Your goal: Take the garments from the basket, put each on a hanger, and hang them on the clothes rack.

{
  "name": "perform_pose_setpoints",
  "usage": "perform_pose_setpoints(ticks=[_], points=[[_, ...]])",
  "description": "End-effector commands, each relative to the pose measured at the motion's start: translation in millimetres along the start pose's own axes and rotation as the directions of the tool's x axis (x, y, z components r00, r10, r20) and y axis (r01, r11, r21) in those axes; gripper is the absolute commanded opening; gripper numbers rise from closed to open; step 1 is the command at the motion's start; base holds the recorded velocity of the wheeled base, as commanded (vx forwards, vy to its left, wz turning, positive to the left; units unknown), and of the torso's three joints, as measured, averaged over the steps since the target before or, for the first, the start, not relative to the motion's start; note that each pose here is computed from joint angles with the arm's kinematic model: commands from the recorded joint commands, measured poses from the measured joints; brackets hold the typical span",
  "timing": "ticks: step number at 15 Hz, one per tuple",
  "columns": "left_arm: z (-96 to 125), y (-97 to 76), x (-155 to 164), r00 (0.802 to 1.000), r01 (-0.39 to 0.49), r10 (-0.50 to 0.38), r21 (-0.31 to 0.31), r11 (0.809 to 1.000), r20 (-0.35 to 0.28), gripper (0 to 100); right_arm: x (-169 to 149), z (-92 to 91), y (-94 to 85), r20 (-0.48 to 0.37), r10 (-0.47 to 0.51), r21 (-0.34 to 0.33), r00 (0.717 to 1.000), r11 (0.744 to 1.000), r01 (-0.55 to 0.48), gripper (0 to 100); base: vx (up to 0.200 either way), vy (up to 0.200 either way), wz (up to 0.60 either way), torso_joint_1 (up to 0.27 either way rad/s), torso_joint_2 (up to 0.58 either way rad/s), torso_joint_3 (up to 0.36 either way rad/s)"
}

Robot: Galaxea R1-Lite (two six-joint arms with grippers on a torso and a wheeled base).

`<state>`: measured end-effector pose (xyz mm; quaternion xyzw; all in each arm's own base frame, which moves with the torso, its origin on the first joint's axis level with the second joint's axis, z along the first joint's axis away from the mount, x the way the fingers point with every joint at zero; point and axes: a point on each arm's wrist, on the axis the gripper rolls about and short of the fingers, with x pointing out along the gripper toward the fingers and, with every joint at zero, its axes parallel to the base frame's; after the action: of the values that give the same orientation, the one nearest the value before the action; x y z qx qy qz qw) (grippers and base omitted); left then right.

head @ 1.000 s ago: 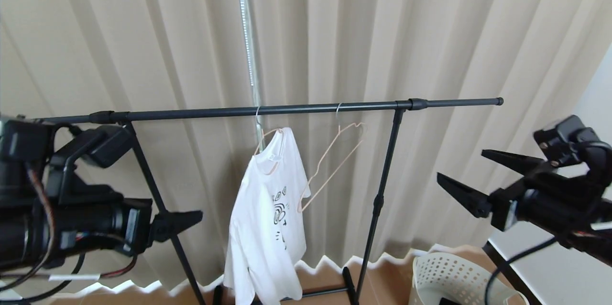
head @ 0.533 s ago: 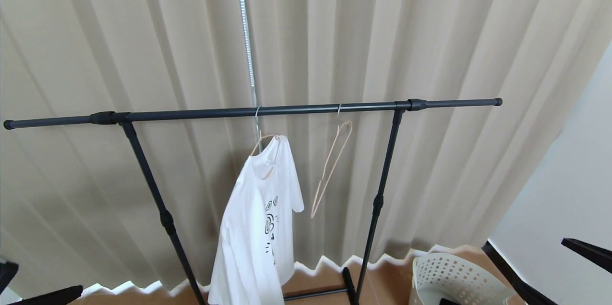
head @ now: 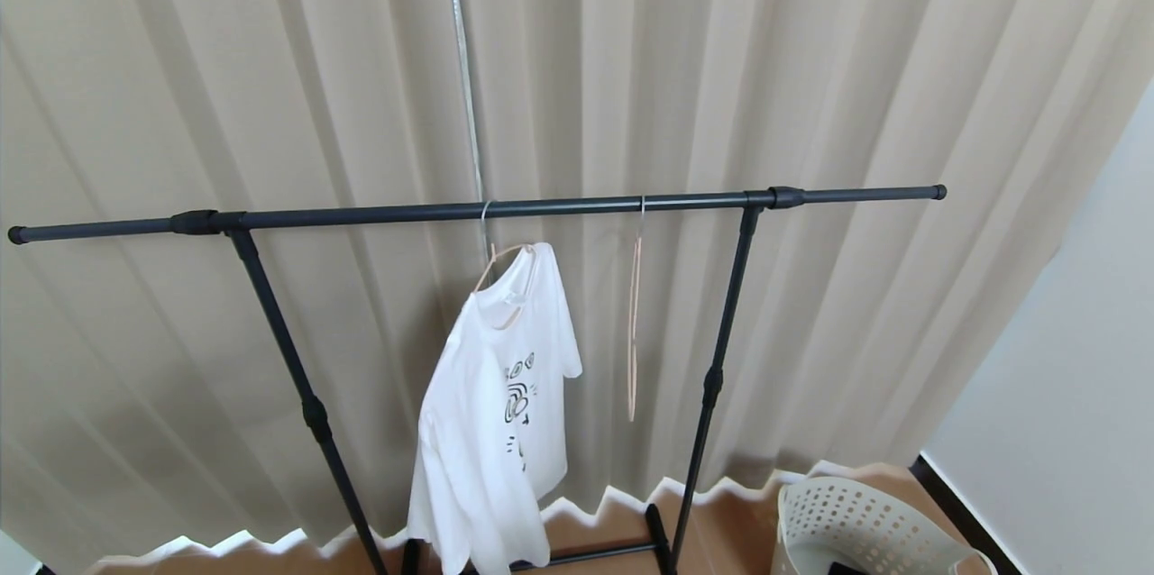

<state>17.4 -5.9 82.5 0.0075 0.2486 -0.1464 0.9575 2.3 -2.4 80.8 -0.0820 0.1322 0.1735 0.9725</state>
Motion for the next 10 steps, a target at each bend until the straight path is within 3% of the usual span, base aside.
perform_pose_setpoints(ticks=[1, 2, 3, 4, 6, 8, 9, 10], points=[[-1.6, 0.3, -4.1, 0.999, -0.025, 0.025, 0.005, 1.000, 0.047, 100, -8.3, -3.3, -0.7, 0.097, -0.052, 0.031, 0.994, 0.998, 0.049, 100, 0.000, 0.000, 0.00, 0.000, 0.00, 0.000], [-2.4, 1.3, -5.4, 0.996, -0.071, 0.071, 0.008, 0.997, 0.062, 100, -8.8, -3.4, -0.1, 0.090, -0.122, 0.052, 0.988, 0.992, 0.118, 100, 0.000, 0.000, 0.00, 0.000, 0.00, 0.000], [-2.4, 1.3, -5.4, 0.996, -0.071, 0.071, 0.008, 0.997, 0.062, 100, -8.8, -3.4, -0.1, 0.090, -0.122, 0.052, 0.988, 0.992, 0.118, 100, 0.000, 0.000, 0.00, 0.000, 0.00, 0.000], [-5.7, 2.1, -11.2, 0.985, -0.122, 0.121, 0.003, 0.993, 0.119, 100, -12.2, -4.7, 1.2, 0.119, -0.207, 0.079, 0.971, 0.977, 0.199, 100, 0.000, 0.000, 0.00, 0.000, 0.00, 0.000], [-10.9, 1.8, -17.9, 0.976, -0.130, 0.127, 0.006, 0.991, 0.178, 100, -13.7, -5.5, 1.7, 0.137, -0.215, 0.086, 0.967, 0.975, 0.205, 100, 0.000, 0.000, 0.00, 0.000, 0.00, 0.000], [-13.2, 1.0, -22.0, 0.953, -0.200, 0.200, -0.021, 0.980, 0.228, 100, -15.9, -6.7, 2.6, 0.160, -0.250, 0.098, 0.955, 0.967, 0.236, 100, 0.000, 0.000, 0.00, 0.000, 0.00, 0.000], [-16.1, -0.7, -26.1, 0.929, -0.231, 0.231, -0.035, 0.972, 0.289, 100, -16.6, -6.9, 3.0, 0.169, -0.257, 0.102, 0.952, 0.965, 0.242, 100, 0.000, 0.000, 0.00, 0.000, 0.00, 0.000], [-19.7, -2.2, -30.0, 0.914, -0.206, 0.201, -0.025, 0.978, 0.352, 100, -16.5, -6.8, 3.1, 0.166, -0.261, 0.104, 0.951, 0.964, 0.246, 100, 0.000, 0.000, 0.00, 0.000, 0.00, 0.000]])
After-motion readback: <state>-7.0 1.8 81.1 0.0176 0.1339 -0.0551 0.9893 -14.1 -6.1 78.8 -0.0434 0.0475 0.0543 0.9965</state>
